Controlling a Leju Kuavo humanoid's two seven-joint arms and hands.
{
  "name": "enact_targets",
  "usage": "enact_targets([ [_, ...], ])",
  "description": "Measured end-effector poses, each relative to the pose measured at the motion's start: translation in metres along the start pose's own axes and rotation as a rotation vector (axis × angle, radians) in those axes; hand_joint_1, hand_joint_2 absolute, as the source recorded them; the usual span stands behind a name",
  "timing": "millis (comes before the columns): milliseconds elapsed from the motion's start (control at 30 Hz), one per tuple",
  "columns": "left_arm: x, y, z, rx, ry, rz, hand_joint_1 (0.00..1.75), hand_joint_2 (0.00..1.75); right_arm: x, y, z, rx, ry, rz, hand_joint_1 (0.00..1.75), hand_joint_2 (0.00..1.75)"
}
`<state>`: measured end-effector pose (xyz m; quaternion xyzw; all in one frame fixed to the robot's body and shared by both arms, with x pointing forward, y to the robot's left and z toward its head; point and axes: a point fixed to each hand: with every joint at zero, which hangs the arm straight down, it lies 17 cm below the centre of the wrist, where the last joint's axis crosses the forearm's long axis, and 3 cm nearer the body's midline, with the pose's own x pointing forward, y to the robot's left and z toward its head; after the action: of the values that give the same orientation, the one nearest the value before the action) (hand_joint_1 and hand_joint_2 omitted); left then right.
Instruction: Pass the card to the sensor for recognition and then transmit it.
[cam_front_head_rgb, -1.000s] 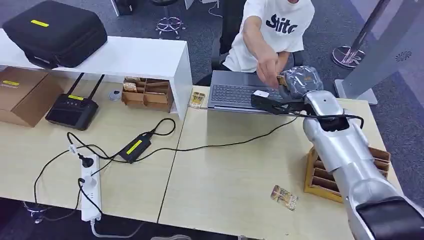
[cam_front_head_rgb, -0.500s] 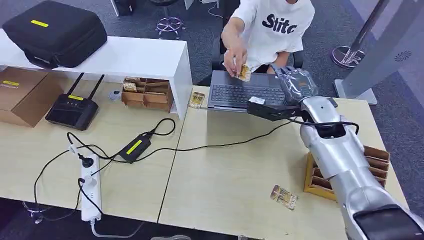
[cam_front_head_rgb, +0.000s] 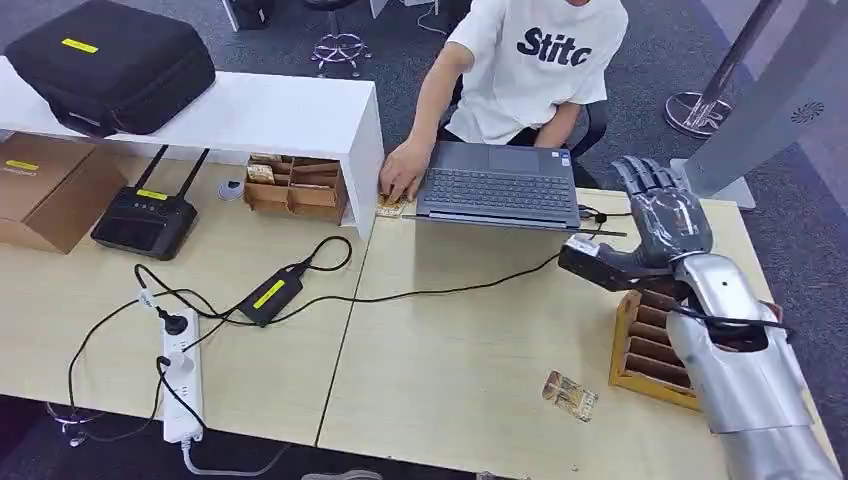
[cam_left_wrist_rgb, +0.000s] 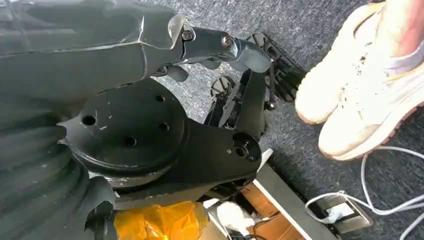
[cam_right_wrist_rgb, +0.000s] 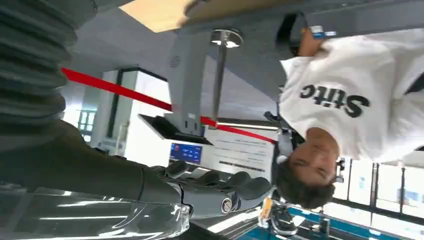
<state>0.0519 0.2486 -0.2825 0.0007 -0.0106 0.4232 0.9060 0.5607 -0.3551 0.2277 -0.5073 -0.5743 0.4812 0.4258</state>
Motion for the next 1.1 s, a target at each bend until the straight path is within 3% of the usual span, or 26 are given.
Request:
enact_targets([
  [233, -0.001, -0.001, 0.0, -0.001, 0.001, 0.003, 0.0, 1.75, -0.032, 0.006, 0.025, 0.0, 0.045, 0.024, 0.0, 1.75],
  [733, 0.0, -0.001, 0.0, -0.001, 0.001, 0.003, 0.0, 1.75, -0.044, 0.003, 0.032, -0.005, 0.074, 0.041, 0.0, 1.75],
  [1100, -0.001, 0.0, 0.0, 0.004, 0.001, 0.005, 0.0, 1.75, -0.123, 0.029, 0.087, 0.033, 0.256, 0.06, 0.0, 1.75],
])
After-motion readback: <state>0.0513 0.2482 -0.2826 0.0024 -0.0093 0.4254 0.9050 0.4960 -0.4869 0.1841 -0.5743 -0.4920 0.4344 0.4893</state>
